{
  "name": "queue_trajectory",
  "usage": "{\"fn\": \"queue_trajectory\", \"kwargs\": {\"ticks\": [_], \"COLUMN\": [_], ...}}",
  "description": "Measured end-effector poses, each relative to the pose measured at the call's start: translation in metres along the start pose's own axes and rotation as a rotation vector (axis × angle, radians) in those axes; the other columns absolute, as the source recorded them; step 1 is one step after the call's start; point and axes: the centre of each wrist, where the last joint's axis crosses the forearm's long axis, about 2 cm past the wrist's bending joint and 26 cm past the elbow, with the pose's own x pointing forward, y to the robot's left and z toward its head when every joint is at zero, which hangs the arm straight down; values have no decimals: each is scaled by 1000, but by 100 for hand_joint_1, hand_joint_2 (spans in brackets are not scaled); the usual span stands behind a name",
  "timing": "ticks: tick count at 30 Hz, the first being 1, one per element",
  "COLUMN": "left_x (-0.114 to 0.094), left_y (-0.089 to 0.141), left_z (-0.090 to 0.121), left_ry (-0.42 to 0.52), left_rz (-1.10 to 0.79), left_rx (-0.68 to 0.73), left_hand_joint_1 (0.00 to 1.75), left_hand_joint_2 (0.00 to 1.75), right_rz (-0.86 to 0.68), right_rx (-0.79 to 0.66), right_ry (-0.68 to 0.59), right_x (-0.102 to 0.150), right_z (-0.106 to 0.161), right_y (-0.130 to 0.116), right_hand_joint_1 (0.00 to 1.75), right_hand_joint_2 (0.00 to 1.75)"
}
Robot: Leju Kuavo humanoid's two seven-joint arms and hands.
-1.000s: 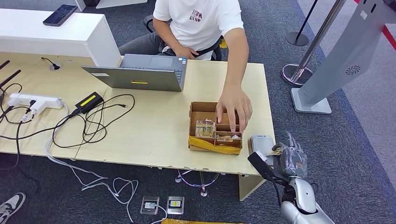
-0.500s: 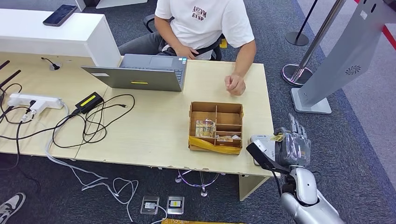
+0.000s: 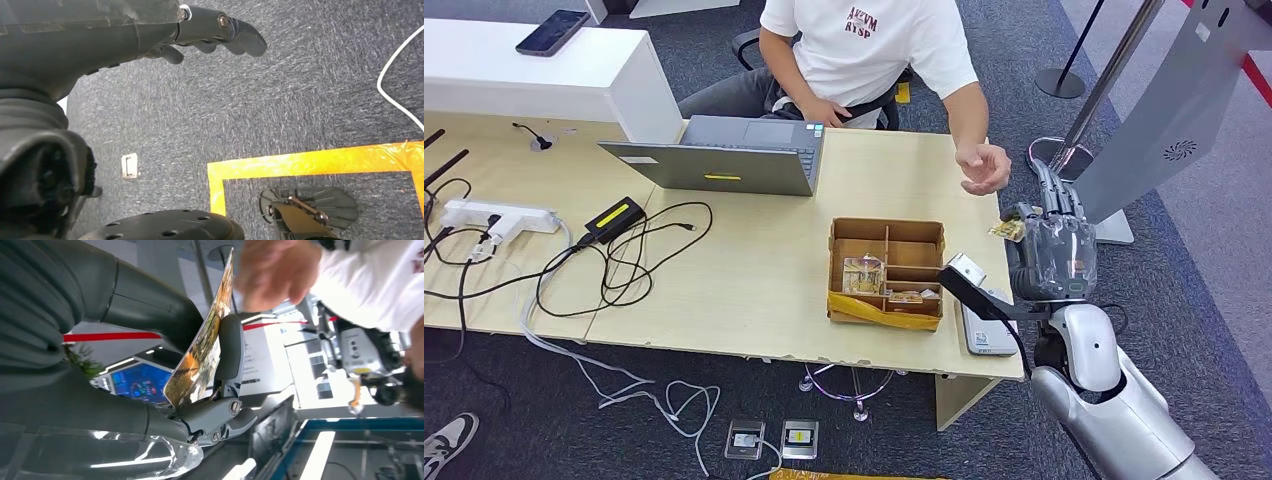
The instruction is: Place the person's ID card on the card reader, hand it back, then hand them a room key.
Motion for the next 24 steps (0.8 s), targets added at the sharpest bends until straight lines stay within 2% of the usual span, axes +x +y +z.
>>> {"fn": "queue_trajectory", "kwargs": {"ticks": [3, 10, 22, 23, 24], "left_x": [7, 13, 16, 16, 16], "left_y": [1, 1, 5, 5, 5], "left_z": [-2, -3, -5, -5, -5], "left_ry": [-3, -14, -24, -24, -25], "left_rz": [-9, -31, -64, -67, -70], "left_rx": [-1, -7, -14, -14, -13], "left_hand_joint_1": [0, 0, 0, 0, 0], "left_hand_joint_2": [0, 0, 0, 0, 0], "right_rz": [-15, -13, 32, 34, 35], "right_rx": [28, 124, 224, 224, 224], "right_ry": [-60, -119, -112, -109, -107], "right_x": [15, 42, 51, 50, 50], "right_z": [-18, -41, -47, -47, -47], "right_y": [-1, 19, 44, 44, 45], "right_hand_joint_1": [175, 175, 175, 156, 112], "right_hand_joint_2": [175, 175, 175, 175, 175]}}
